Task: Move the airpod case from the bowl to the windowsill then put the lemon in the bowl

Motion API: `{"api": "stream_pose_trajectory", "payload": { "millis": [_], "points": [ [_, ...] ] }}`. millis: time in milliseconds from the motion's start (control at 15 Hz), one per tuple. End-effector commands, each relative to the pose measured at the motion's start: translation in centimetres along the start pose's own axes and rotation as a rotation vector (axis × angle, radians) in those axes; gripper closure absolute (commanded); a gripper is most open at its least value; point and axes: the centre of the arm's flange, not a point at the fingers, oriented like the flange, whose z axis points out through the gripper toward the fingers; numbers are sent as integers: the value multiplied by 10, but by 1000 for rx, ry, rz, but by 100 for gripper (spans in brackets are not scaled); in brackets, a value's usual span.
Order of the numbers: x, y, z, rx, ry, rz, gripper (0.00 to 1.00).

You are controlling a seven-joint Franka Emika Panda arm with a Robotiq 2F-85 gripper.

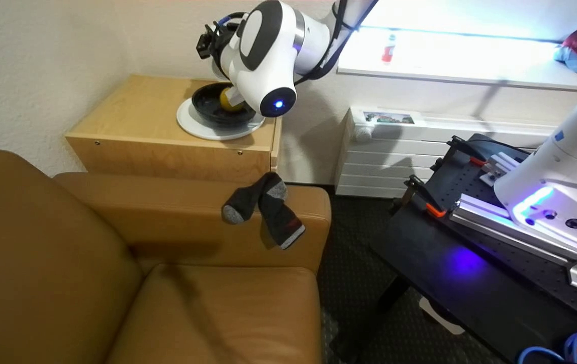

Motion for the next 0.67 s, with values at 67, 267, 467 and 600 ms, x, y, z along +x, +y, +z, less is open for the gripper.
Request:
{"api": "stream_pose_trajectory", "payload": {
  "millis": [67,267,467,600],
  "points": [
    [31,30,2,-5,-51,199,95],
    [61,72,14,-48,-41,383,95],
    [85,118,29,-99,-31,525,95],
    [107,137,41,-116,-24,611,95]
  ]
}}
